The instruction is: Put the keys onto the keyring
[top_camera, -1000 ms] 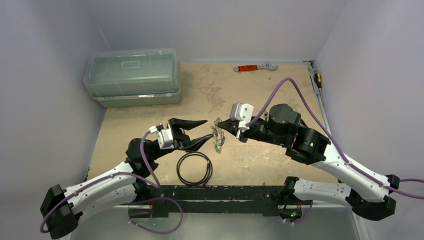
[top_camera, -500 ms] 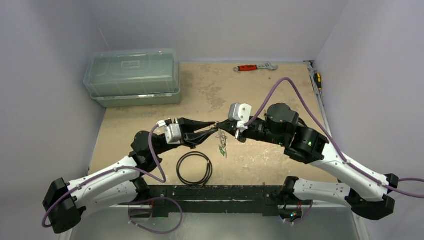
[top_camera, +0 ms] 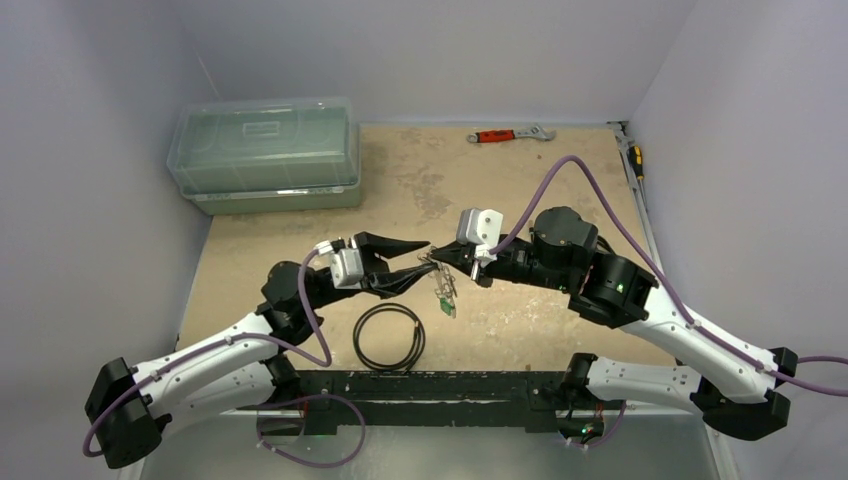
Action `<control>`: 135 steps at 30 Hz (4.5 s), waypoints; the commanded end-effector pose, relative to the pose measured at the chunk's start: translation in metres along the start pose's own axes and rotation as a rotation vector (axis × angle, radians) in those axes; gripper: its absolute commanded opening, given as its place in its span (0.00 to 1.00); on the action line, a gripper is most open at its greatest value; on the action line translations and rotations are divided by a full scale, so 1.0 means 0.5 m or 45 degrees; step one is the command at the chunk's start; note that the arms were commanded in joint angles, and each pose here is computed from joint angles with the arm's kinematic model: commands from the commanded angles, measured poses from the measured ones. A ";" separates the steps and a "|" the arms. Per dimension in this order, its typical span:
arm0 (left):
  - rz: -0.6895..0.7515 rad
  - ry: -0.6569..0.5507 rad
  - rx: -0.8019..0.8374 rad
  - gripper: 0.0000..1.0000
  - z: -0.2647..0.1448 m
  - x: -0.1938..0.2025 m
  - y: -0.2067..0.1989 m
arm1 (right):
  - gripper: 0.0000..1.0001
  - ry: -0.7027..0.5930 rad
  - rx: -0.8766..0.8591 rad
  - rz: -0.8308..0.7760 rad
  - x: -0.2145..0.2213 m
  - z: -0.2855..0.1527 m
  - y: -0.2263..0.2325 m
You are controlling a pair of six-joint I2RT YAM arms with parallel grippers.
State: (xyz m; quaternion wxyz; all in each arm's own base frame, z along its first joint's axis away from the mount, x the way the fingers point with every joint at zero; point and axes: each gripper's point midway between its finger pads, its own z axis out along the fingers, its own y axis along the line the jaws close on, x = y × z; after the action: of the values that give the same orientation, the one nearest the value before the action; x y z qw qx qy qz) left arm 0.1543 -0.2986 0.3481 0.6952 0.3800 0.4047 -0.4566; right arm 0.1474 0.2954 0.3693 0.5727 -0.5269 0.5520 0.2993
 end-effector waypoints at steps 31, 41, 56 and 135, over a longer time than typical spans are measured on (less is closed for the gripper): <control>0.105 -0.090 -0.083 0.00 -0.005 -0.045 0.024 | 0.05 -0.112 0.070 0.026 -0.050 -0.027 -0.016; 0.122 -0.058 -0.110 0.00 -0.011 -0.041 0.032 | 0.50 -0.032 0.167 0.015 -0.032 -0.032 -0.045; 0.104 0.062 -0.022 0.00 0.000 -0.004 0.012 | 0.43 0.133 0.127 -0.006 0.021 -0.007 -0.039; 0.128 -0.048 0.349 0.00 0.009 -0.083 -0.116 | 0.34 0.135 -0.132 -0.065 0.026 -0.058 0.071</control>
State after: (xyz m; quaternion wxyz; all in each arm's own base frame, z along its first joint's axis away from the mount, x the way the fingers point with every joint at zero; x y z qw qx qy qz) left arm 0.1041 -0.3131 0.3347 0.6351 0.4924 0.3654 -0.4698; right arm 0.1152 0.2741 0.3413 0.5192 -0.5861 0.5614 0.2678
